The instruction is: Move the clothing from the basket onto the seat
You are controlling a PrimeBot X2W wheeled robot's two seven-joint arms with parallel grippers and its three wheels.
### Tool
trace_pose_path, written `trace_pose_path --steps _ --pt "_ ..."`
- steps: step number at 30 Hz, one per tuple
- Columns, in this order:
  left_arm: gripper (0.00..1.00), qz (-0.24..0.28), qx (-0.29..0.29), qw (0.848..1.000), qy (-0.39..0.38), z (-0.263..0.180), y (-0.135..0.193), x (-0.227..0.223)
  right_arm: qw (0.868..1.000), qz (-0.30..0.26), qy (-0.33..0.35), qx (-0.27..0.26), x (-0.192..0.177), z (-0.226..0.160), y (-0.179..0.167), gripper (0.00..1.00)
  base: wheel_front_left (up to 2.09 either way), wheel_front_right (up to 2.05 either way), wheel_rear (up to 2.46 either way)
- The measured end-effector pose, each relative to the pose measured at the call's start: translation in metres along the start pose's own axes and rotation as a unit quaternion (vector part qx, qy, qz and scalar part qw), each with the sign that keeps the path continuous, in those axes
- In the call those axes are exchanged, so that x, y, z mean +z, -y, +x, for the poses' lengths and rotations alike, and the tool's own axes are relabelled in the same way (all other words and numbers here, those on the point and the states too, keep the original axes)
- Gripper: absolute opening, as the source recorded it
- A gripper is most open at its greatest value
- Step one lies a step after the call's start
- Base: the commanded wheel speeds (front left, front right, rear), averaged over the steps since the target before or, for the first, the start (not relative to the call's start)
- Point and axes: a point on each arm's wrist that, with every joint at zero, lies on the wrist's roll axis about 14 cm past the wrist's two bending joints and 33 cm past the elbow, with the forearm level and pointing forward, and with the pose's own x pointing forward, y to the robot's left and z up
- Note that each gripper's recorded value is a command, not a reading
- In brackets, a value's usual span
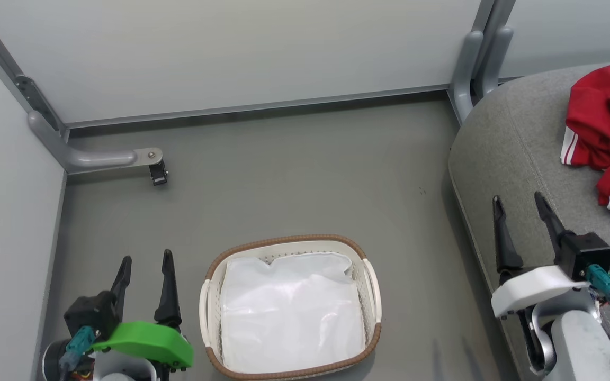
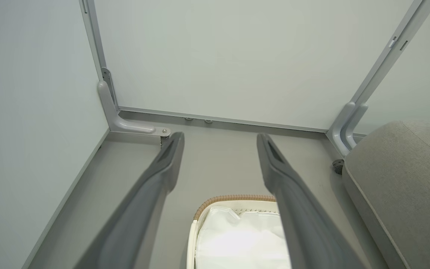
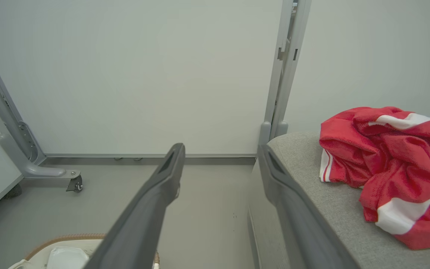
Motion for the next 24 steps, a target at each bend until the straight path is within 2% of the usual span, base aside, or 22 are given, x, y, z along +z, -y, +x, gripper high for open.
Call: trace_pose_path --steps 9,24 --pt "1.00 -0.008 0.040 0.999 0.010 -0.031 -0.018 -0.002 0.998 0.044 -0.021 0.048 -0.014 -0.022 -0.038 1.00 0.00 0.00 0.00" --pt "1.00 -0.023 0.055 0.998 0.007 -0.043 -0.024 -0.011 0.996 0.050 -0.037 0.059 -0.023 -0.032 -0.047 1.00 0.00 0.00 0.00"
